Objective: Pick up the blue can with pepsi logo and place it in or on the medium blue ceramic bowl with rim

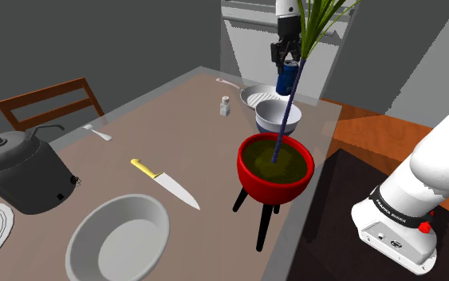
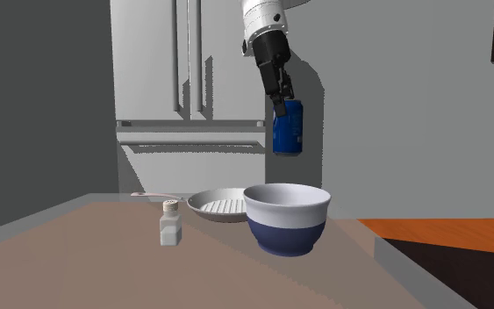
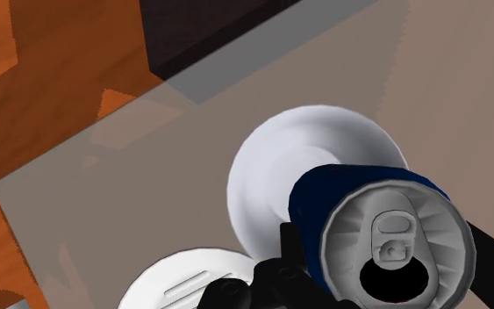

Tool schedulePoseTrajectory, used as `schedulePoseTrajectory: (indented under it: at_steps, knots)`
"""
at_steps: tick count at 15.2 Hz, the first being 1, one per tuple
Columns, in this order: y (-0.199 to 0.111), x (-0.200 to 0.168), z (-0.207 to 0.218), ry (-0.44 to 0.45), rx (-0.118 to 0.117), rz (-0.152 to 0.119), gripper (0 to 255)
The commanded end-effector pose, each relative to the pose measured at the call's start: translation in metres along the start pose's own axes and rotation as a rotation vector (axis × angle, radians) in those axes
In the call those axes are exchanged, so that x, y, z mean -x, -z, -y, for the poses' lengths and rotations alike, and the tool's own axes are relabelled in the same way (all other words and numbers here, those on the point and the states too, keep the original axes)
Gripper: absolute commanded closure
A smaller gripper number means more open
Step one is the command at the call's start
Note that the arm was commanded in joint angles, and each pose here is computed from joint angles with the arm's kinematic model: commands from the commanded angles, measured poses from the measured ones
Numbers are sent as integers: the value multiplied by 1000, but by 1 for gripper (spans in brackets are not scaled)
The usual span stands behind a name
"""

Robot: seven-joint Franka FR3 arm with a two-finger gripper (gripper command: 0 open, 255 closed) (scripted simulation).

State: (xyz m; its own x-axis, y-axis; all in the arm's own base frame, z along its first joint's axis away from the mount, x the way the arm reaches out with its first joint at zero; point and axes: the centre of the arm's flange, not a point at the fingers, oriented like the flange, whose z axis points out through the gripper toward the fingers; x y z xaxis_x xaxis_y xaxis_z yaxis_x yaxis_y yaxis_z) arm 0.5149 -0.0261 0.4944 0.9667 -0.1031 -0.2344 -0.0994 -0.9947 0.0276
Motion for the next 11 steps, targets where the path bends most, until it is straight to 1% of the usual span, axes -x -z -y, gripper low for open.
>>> schedulePoseTrajectory:
  at_steps: [1, 11]
  knots:
    - [-9, -2, -1, 1, 0, 0, 255]
    - [-61, -14, 1, 1, 0, 0, 255]
